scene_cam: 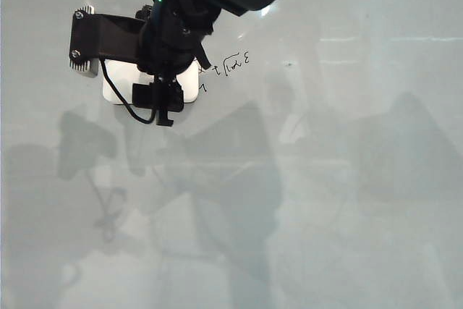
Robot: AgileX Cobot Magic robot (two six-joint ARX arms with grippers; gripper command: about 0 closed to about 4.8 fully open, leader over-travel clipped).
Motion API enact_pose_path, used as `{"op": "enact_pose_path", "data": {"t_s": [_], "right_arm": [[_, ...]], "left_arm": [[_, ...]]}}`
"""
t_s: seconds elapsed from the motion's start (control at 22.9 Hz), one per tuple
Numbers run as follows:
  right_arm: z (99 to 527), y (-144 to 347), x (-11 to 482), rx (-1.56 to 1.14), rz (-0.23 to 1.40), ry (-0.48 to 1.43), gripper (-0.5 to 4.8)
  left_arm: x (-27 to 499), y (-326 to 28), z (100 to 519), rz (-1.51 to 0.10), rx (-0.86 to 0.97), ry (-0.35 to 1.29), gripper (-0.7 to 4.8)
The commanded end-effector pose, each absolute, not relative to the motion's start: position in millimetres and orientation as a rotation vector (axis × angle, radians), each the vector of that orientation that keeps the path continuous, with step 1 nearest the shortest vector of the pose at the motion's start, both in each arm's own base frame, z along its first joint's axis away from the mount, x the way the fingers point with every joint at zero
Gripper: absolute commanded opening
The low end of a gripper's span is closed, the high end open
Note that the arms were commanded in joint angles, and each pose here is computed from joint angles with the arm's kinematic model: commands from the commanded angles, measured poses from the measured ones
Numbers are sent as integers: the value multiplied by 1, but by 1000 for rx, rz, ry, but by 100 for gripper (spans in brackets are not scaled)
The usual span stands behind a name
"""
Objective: Grab the whiteboard eraser that is attached to the surface of the whiteboard and use it to clean the writing on the whiteboard.
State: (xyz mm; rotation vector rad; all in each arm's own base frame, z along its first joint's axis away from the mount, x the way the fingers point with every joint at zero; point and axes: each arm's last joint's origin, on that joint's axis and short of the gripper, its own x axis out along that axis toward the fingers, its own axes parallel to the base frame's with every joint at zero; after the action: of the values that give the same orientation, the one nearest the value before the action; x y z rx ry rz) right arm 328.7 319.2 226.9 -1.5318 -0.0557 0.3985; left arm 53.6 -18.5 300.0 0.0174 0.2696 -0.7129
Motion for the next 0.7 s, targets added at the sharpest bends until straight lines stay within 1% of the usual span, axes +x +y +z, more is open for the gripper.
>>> {"op": "enact_pose_path", "data": {"t_s": [0.04,0.35,0.48,0.57,0.7], "right_arm": [[211,283,356,-1520,198,182,242],[197,292,340,-1529,249,219,242],[202,298,330,-1547,180,245,242],[215,301,318,-1547,169,239,242],[247,294,294,-1528,166,193,241]], "left_arm": [[53,-18,303,-710,28,250,-3],[53,-19,303,-724,31,251,-3],[53,-20,303,-740,33,251,-3],[52,-21,303,-752,35,251,-3],[52,-22,303,-775,38,251,-3]]}}
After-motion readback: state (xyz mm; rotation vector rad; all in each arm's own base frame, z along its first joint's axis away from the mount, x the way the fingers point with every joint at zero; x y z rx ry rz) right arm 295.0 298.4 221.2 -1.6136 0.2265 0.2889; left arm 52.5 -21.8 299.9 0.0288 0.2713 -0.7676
